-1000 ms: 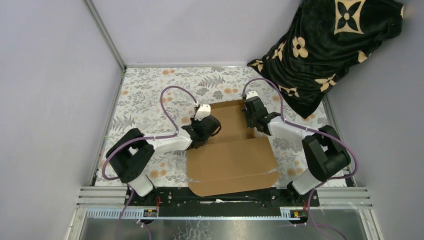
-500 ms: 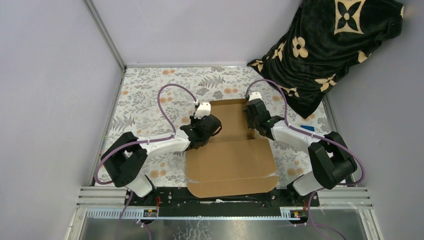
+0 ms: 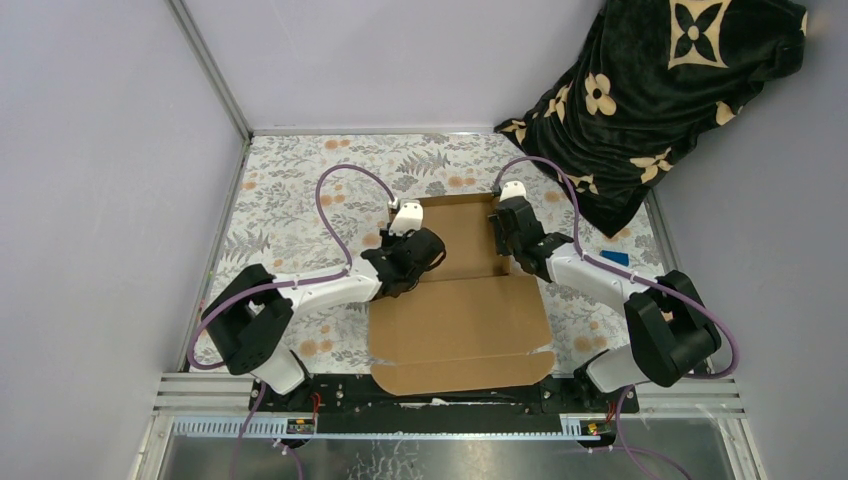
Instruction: Fold the paper box
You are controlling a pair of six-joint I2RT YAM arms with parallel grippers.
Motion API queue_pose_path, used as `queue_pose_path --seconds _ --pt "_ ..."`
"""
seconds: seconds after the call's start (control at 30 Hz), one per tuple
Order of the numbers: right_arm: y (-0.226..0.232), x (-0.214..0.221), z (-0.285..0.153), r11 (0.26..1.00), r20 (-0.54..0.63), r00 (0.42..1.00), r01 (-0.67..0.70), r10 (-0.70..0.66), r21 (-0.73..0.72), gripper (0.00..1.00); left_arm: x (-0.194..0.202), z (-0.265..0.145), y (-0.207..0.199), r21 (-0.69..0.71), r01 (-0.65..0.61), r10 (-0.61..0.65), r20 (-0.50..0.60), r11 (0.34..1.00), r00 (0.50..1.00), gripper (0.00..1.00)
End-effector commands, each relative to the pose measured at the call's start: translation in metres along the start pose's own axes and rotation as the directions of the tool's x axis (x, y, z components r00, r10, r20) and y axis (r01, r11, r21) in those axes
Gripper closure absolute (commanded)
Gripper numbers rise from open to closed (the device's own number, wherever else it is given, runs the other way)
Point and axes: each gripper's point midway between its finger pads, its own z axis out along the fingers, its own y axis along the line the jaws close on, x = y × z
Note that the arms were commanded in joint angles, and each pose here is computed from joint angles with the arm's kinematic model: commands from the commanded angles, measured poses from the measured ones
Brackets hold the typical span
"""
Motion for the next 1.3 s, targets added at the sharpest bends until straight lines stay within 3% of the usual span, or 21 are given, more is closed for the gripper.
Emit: queue_pose_path --seconds 0.0,0.27,0.33,0.43,0.53,0.9,1.1,1.27 --pt "-0.023 -0.016 -0.012 0.996 0.049 0.998 0.027 -0.031 0.090 1.00 0.001 -0.003 0.044 -0.170 -0.163 0.161 -0.023 0.972 0.987 1.00" --pt "-0.026 -0.018 -0.008 0.996 0.039 0.999 0.018 -0.021 0.084 0.98 -0.003 -0.004 0.042 -0.156 -0.179 0.177 -0.027 0.971 0.984 1.00" --pt "-0.020 -0.016 -0.003 0.998 0.018 1.000 0.019 -0.020 0.055 0.89 -0.002 -0.003 0.038 -0.139 -0.182 0.179 -0.034 0.973 0.983 1.00" --pt "-0.010 -0.016 0.002 1.000 0.015 1.000 0.006 -0.006 0.009 0.63 0.001 0.000 0.030 -0.113 -0.177 0.173 -0.041 0.978 0.984 1.00" --pt "-0.005 -0.020 0.006 1.000 0.011 1.000 0.003 -0.003 -0.010 0.47 0.006 0.005 0.022 -0.092 -0.182 0.177 -0.055 0.979 0.983 1.00" --pt "-0.008 -0.038 0.000 1.000 0.023 1.000 0.015 -0.014 -0.019 0.45 0.030 0.021 0.004 -0.060 -0.225 0.217 -0.124 0.972 0.968 1.00" --pt "0.012 -0.023 0.017 0.991 -0.075 0.996 0.046 -0.056 -0.123 0.53 0.035 0.023 0.000 -0.048 -0.218 0.211 -0.134 0.975 0.968 1.00" --pt "0.023 -0.003 0.028 0.985 -0.138 0.989 0.032 -0.056 -0.171 0.48 0.036 0.023 -0.003 -0.037 -0.214 0.207 -0.136 0.976 0.969 1.00"
